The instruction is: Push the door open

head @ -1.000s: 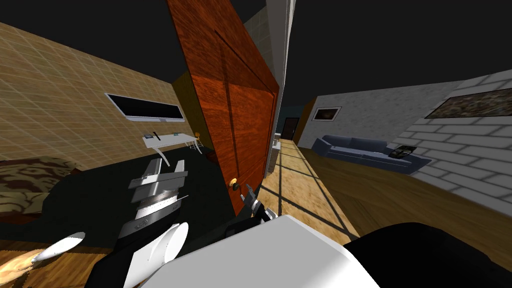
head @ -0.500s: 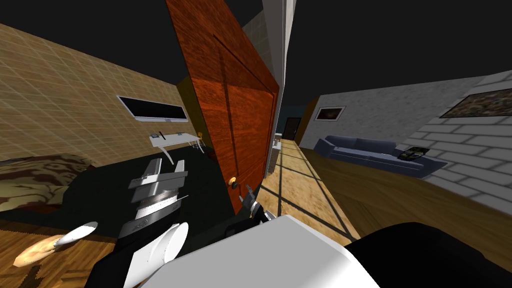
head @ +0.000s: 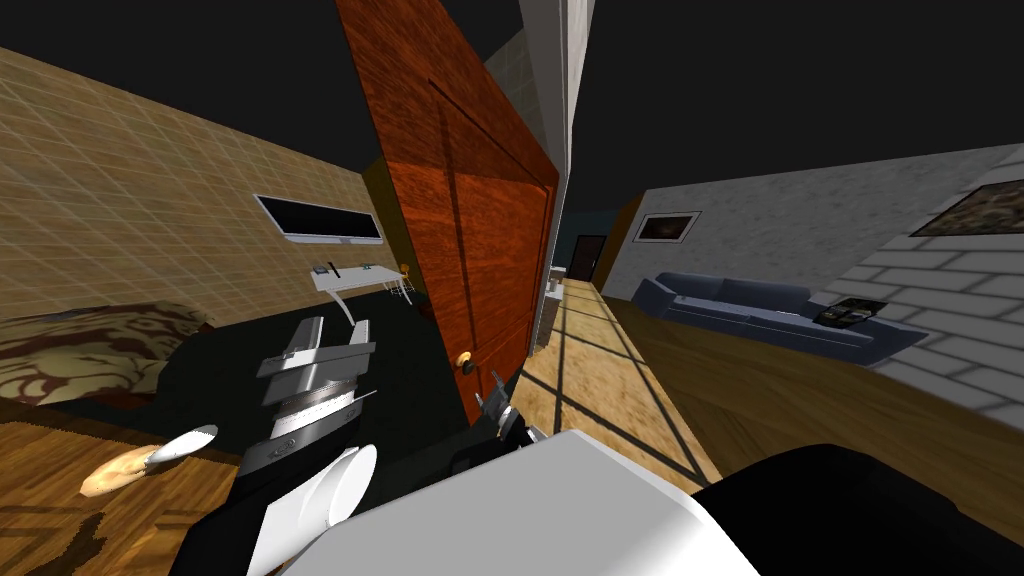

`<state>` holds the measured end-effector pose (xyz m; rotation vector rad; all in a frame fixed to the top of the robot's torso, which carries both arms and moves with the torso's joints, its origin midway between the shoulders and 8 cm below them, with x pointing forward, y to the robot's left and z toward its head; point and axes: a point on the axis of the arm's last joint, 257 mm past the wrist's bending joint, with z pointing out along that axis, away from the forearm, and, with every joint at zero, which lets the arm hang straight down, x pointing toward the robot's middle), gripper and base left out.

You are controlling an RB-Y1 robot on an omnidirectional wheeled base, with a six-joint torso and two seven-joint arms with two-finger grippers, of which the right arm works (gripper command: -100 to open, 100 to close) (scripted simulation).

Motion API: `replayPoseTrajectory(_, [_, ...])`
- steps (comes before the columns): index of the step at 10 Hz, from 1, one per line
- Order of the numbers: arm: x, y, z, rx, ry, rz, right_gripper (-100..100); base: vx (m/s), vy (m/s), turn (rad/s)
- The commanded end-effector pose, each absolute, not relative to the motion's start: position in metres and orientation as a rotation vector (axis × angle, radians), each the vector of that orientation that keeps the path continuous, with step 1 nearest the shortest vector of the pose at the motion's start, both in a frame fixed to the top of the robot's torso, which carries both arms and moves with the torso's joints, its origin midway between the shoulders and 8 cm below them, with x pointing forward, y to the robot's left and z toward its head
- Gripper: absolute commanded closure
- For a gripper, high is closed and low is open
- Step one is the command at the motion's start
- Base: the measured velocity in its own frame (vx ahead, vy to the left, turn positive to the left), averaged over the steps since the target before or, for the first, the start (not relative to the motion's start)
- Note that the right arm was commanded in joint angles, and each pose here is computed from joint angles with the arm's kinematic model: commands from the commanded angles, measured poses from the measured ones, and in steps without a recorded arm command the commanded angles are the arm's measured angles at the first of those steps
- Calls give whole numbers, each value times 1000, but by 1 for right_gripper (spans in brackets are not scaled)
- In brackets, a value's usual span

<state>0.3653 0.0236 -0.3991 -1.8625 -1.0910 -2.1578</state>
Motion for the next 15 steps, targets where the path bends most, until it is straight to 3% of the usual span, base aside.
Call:
replayPoseTrajectory(1, [363,28,-398,-1882,-990,-2119,-100,-29,-55,87])
replayPoseTrajectory(11, [354,52,-392,-1917,-547,-1925,-100,-27,-42,47])
replayPoseTrajectory(15, [357,24,-406,-1951,-623,-1938,-100,81,52,14])
